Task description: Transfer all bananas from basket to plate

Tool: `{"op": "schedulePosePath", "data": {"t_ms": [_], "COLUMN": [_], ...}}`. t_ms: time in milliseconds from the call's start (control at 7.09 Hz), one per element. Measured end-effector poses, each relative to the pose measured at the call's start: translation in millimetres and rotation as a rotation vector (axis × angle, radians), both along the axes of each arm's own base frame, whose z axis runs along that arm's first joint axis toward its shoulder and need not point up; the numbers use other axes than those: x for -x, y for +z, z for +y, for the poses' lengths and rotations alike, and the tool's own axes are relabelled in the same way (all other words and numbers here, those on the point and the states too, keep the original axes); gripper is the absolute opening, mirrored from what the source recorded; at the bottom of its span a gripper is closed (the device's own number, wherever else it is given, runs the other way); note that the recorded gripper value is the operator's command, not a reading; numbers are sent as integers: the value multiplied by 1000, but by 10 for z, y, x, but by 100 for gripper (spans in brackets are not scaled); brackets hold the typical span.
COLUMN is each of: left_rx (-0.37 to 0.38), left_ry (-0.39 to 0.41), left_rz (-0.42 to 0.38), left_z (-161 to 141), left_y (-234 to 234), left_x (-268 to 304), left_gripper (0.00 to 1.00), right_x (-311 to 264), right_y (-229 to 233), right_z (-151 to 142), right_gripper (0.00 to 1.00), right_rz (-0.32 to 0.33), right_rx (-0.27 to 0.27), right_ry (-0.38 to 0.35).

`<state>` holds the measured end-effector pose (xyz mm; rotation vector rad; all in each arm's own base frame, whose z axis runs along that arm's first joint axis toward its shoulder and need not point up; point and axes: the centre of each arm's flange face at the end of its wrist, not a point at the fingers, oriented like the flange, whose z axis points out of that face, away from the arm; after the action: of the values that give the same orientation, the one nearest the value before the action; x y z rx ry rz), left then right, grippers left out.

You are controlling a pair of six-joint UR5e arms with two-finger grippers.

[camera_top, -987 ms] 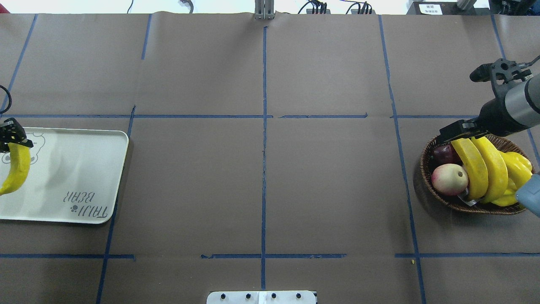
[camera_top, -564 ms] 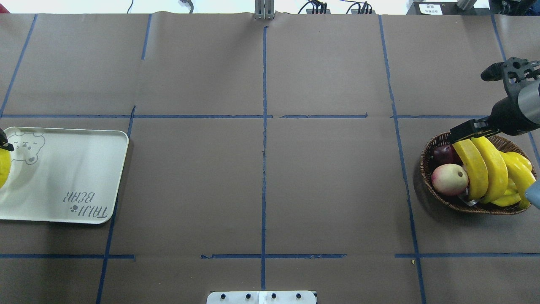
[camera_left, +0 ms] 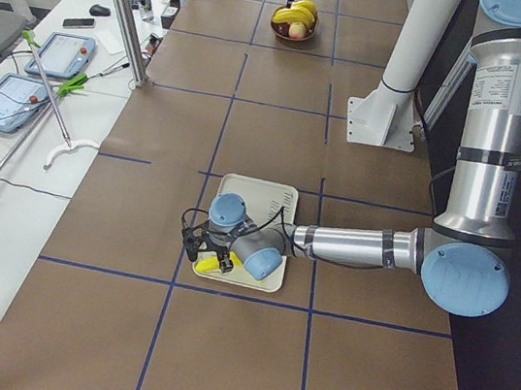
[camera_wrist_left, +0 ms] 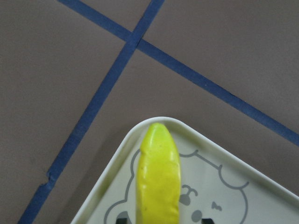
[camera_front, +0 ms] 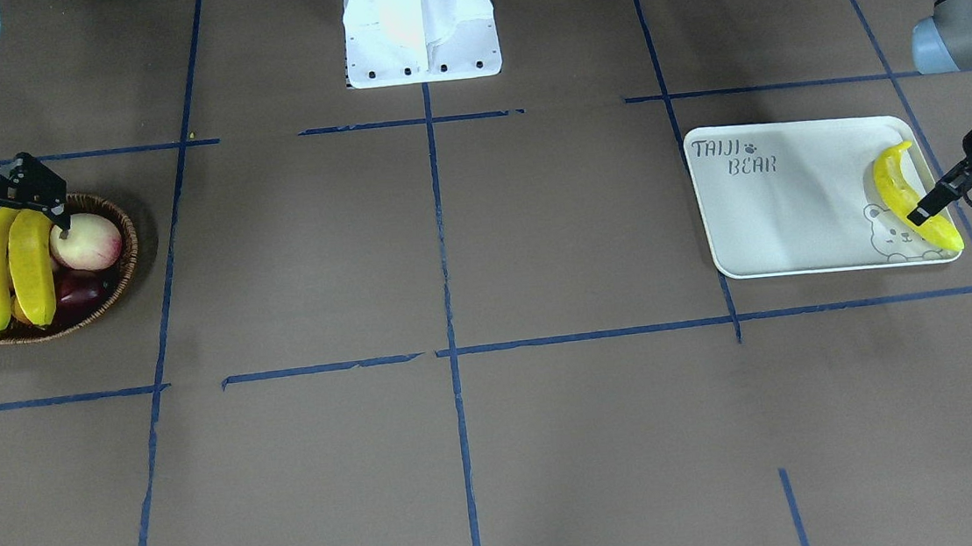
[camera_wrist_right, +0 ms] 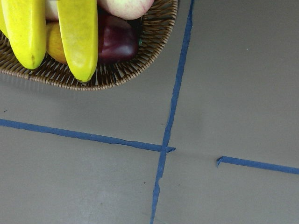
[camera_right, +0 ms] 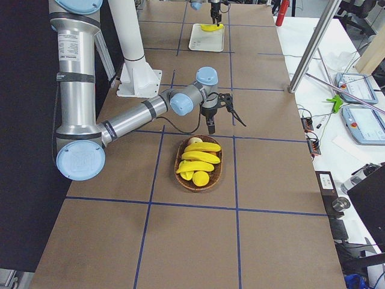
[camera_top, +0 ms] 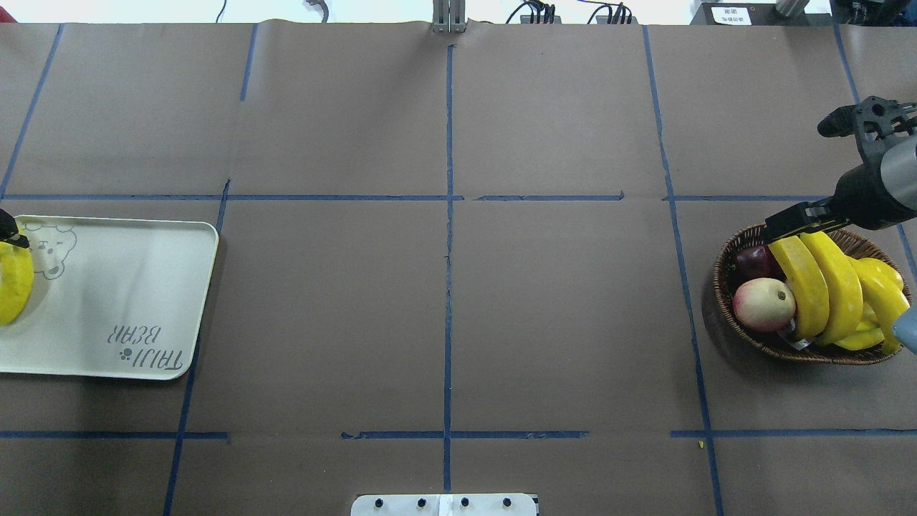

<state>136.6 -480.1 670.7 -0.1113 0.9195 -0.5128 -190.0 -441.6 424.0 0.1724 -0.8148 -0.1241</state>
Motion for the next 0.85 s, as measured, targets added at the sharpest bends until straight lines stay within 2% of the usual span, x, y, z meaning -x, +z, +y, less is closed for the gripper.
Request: {"op": "schedulePosePath", "data": {"t_ms": [282, 564, 846], "left_rx": [-63, -142, -141], "left_ry": [11, -12, -25], "left_rz": [95, 171, 204], "left_z": [-130, -198, -212], "left_y": [-547, -1298, -1592], "left_x": [48, 41, -49], "left_gripper": [100, 100, 100], "right_x": [-113, -411, -656], "right_y": [113, 490, 922], "right_z": [26, 182, 473], "right_gripper": [100, 100, 98], "right_rz": [16, 78, 117], "right_rx": [-3, -34, -55], "right_ry": [-5, -43, -38]}}
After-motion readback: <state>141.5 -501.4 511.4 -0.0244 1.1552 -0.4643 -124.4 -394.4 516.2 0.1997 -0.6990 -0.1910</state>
